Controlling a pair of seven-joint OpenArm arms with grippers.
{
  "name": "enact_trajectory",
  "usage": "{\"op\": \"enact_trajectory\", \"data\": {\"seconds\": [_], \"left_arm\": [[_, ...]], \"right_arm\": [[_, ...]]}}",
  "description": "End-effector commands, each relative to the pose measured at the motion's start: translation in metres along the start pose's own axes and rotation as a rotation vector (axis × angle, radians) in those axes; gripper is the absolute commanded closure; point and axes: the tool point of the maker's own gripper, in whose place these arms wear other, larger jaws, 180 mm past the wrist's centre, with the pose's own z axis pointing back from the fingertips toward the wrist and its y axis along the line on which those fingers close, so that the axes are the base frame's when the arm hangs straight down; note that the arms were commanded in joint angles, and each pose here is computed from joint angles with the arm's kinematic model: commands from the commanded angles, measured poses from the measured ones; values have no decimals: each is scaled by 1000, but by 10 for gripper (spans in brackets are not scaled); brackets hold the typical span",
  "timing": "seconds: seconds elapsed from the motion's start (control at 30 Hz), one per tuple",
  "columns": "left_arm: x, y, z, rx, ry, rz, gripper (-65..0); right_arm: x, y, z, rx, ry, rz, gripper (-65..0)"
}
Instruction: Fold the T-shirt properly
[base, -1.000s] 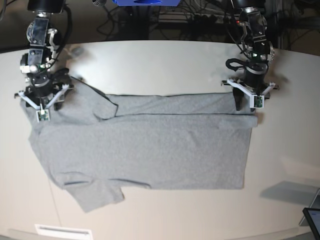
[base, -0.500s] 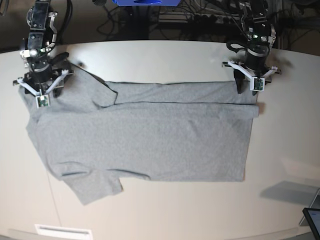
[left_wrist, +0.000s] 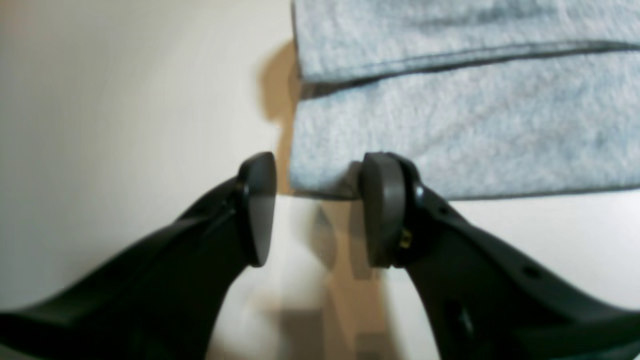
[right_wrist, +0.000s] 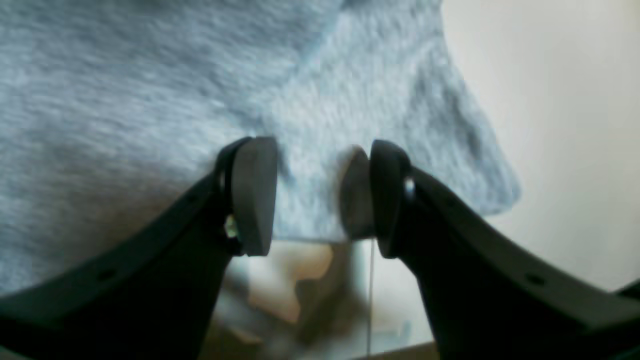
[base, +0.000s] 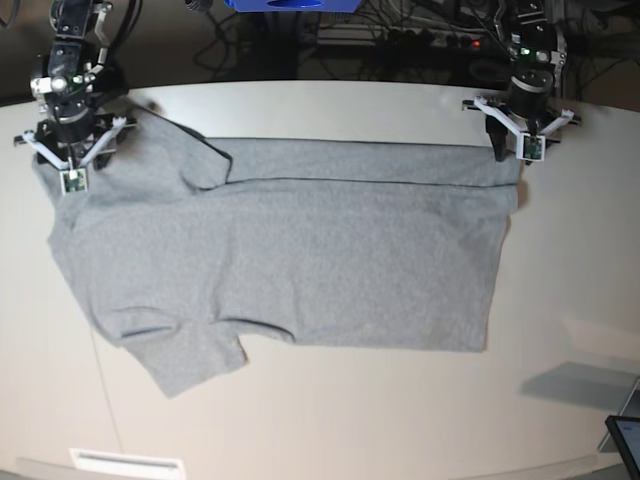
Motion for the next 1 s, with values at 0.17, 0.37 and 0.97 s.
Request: {"op": "enact_trajectory", "data": {"seconds": [0.17, 0.37, 0.97], "left_arm": [[18, -4, 15, 13, -55, 7, -272], [41, -4, 29, 22, -115, -13, -272], [66, -6, 29, 31, -149, -15, -272]], "right_arm": [[12, -7, 7, -22, -33, 7, -286], [29, -12, 15, -39, -79, 12, -286], [-10, 31, 41, 158, 26, -148, -284]]}}
